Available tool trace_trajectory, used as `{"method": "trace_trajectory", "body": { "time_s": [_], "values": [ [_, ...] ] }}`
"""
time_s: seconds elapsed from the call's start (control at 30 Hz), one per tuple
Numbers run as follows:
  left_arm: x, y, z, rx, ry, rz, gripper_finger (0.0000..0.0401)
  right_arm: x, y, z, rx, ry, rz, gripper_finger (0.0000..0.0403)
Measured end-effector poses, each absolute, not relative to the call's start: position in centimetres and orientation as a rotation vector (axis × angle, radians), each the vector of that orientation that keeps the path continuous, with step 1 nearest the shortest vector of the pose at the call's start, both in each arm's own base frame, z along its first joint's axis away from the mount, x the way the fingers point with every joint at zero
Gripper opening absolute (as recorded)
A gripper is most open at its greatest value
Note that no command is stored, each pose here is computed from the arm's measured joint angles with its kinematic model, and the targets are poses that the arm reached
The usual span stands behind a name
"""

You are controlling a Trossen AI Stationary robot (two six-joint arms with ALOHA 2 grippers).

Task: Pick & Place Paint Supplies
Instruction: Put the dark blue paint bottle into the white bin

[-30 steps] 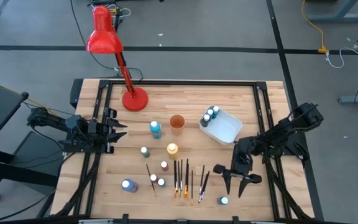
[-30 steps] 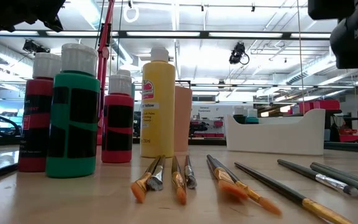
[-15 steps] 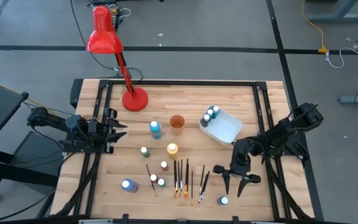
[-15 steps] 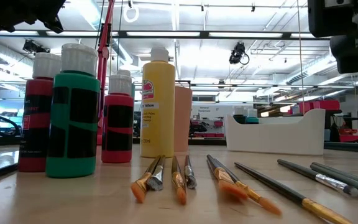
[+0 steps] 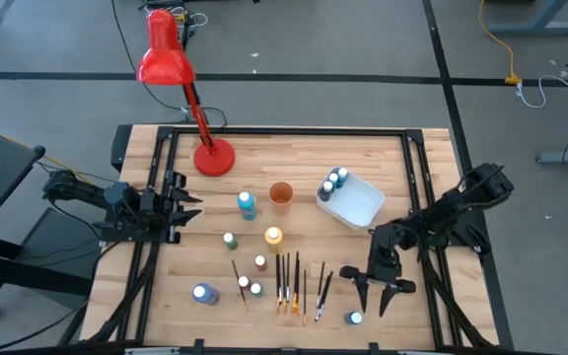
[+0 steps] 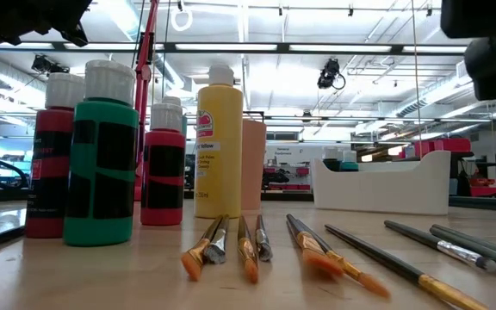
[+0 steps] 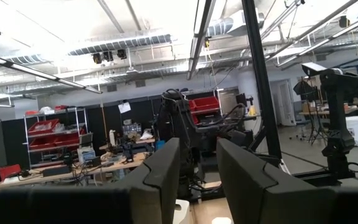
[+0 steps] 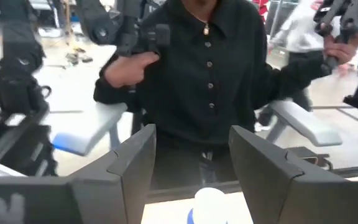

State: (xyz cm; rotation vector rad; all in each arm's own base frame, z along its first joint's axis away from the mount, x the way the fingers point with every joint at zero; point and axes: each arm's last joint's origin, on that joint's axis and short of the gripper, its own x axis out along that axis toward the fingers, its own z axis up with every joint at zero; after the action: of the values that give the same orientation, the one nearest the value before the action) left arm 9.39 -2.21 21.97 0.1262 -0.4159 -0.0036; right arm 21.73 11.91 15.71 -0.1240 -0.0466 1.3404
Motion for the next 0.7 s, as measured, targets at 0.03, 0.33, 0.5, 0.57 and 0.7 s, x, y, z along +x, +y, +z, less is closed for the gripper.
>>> {"method": "trace_trajectory", "body": {
  "time_s": [0.03, 0.33, 0.5, 0.57, 0.7],
  "values": [
    [9.4, -2.2, 22.0, 0.126, -0.416, -0.004, 0.0116, 21.7, 12.0, 15.5, -0.142, -0.040, 1.320, 0.0207],
    [9.4, -2.2, 22.0, 0.126, -0.417, -0.004, 0.0116, 22.6, 13.5, 15.2, -0.194, 0.075, 1.264, 0.0207],
    [9.4, -2.2, 22.0, 0.126, -0.417, -0.003, 0.0116, 23.2, 14.3, 14.6, -0.193, 0.126, 1.283, 0.0207],
    [9.4, -2.2, 22.0, 0.125, -0.418, -0.003, 0.0116, 23.6, 14.5, 14.3, -0.193, 0.139, 1.284, 0.0207],
    [9.4, -2.2, 22.0, 0.126, -0.417, -0.003, 0.0116, 24.3, 14.8, 13.6, -0.181, 0.170, 1.284, 0.0207]
  ]
}}
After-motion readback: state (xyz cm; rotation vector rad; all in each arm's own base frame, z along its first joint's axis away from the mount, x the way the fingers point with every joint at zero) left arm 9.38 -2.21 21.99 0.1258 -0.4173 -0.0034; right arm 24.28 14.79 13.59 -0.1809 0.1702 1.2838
